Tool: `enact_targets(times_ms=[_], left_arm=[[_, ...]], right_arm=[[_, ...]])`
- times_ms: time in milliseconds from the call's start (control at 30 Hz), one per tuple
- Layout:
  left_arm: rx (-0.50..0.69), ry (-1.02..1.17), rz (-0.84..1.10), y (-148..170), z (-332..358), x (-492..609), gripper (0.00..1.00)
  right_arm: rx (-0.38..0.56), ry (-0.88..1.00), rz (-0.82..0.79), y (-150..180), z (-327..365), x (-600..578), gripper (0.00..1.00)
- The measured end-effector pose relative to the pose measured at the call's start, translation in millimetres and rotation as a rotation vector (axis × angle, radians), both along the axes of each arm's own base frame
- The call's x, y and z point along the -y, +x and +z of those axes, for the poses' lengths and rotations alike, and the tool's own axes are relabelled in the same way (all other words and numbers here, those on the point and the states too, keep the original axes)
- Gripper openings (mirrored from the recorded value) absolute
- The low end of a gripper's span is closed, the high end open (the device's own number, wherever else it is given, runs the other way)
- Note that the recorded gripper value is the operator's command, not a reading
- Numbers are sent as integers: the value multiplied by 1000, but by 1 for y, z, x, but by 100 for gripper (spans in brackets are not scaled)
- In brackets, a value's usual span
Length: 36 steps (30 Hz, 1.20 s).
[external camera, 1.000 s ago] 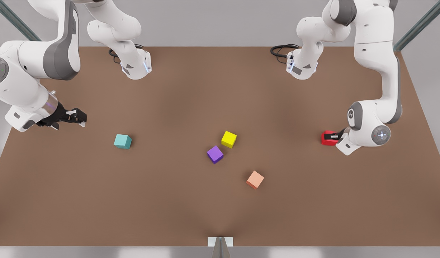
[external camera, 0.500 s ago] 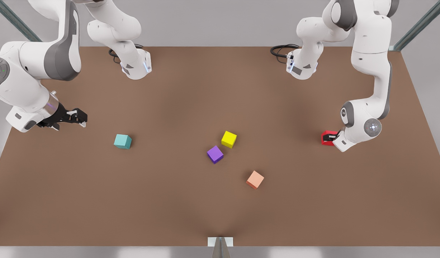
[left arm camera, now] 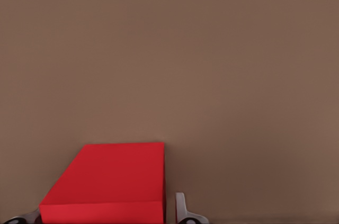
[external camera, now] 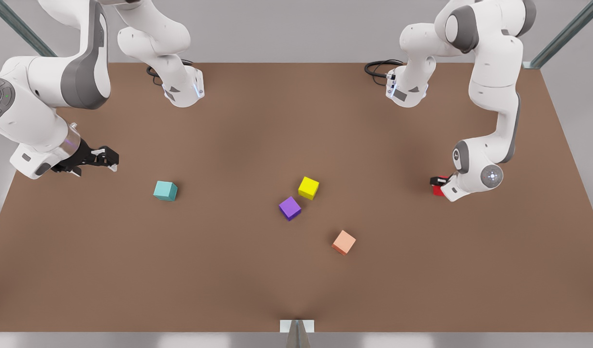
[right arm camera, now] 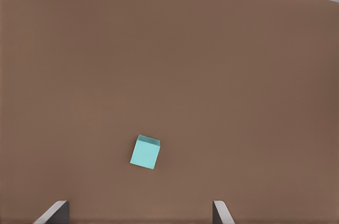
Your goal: Pick up red wooden cube and pass to hand red wooden cube and place in blue wooden cube
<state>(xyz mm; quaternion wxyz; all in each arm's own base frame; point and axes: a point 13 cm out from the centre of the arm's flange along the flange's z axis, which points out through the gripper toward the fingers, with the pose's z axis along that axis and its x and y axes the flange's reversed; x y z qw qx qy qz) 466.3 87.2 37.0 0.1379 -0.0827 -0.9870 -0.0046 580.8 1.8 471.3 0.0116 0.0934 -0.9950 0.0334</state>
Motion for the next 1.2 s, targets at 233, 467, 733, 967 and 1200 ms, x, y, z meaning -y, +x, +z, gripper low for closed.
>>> enact_targets(times_ms=[233,467,733,967,1200], left_arm=[[38,9,-15,12,8,-3,53],[212,-191,-84,155,105,202,53],[-80,-925,91,147,255,564,53],[-298,-1242,331,147,285,674,53],[-384,-1344,472,160,295,682,53]], right_arm=[[-4,0,2,0,-1,1,100],[-54,50,10,10,-32,-10,100],[-145,508,59,50,-102,-111,100],[-198,746,139,46,-123,-205,100],[-186,977,185,42,-189,-214,100]])
